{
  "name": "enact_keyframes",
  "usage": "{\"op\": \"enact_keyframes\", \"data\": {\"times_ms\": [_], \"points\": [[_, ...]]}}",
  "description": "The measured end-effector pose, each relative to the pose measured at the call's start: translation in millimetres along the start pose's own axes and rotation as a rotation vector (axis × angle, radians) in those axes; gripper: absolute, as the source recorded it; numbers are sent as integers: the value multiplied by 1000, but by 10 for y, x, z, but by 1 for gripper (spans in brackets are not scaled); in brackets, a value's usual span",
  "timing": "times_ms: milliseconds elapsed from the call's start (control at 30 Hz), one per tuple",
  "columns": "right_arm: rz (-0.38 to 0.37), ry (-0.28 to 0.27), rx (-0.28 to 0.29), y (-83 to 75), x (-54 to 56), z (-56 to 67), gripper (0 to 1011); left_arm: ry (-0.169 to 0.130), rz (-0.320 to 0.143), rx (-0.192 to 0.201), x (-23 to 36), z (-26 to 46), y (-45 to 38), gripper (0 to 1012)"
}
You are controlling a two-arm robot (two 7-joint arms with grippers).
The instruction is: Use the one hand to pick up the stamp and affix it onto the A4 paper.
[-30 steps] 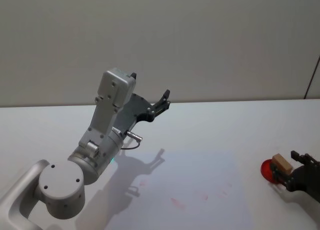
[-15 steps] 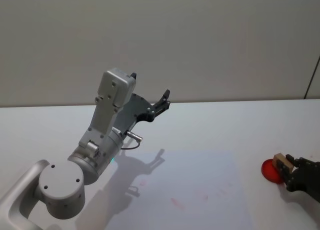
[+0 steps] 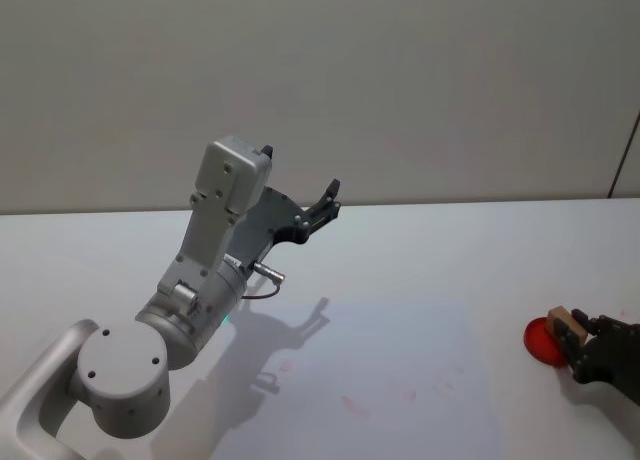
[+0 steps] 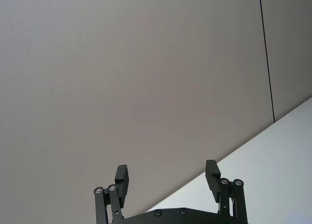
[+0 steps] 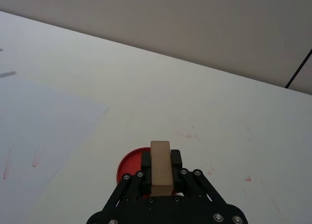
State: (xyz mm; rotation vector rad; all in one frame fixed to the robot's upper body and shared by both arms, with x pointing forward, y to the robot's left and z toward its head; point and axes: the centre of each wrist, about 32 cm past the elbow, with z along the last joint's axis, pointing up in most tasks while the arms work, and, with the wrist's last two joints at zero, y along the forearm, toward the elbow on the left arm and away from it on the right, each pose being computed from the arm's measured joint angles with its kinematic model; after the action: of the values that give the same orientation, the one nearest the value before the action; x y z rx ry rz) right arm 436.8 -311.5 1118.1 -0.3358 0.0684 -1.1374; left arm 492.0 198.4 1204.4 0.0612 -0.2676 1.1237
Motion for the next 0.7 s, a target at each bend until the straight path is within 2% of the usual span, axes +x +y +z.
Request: {"op": "enact_keyframes", "data": {"times_ms": [700], "points": [[-12,-7,-10,-11,-5,-42,225,0,0,0,0,0,0,1001]]}}
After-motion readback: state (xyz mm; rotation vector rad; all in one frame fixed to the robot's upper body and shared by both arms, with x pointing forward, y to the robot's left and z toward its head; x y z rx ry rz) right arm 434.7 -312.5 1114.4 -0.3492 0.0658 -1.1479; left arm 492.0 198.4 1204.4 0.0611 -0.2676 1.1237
